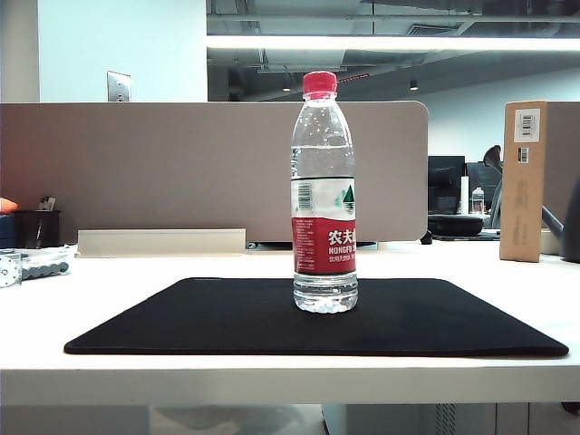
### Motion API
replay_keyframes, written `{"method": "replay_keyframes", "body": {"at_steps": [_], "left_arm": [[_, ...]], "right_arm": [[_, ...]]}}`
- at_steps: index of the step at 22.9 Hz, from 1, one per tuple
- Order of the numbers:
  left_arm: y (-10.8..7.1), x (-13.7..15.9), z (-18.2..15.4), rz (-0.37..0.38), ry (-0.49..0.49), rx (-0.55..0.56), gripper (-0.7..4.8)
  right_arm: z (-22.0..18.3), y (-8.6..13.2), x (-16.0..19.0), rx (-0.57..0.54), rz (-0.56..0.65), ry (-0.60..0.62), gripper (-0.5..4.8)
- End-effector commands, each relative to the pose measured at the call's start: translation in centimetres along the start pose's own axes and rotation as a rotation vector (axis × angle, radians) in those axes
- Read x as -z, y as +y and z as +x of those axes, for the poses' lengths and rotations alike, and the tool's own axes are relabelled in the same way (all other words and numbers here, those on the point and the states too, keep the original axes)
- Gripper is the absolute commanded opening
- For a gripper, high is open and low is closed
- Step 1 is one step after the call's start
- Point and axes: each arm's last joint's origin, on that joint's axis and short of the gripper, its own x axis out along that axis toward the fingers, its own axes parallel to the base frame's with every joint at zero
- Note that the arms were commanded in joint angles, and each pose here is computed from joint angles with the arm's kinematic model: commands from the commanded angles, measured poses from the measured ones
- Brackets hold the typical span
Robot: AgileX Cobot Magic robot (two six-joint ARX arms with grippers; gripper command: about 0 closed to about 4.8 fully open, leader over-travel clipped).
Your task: Stand the plastic bottle up on the black mouse pad.
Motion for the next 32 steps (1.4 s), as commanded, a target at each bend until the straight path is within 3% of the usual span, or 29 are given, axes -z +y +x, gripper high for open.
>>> {"method": "replay_keyframes", "body": {"at_steps": [1, 8, 19, 32], "left_arm": [[0.8, -0.2, 0.0, -0.01, -0.005, -0.086, -0.04], [1.3, -0.1, 0.0, -0.013, -0.002, -0.136, -0.04], [0.6, -0.2, 0.0, -0.008, -0.006, -0.061, -0.04], [0.6, -0.2, 0.0, -0.008, -0.006, -0.064, -0.04]], "right_arm": [[-1.4, -1.1, -2.6, -0.021, -0.061, 0.101, -0.01], [-6.6, -4.4, -5.0, -0.006, -0.143, 0.278, -0.01], [-13.6, -6.6, -2.7, 0.006, -0.032, 0.387, -0.01], [-15.3, -7.3, -3.1, 0.012, -0.014, 0.333, 0.0]]}}
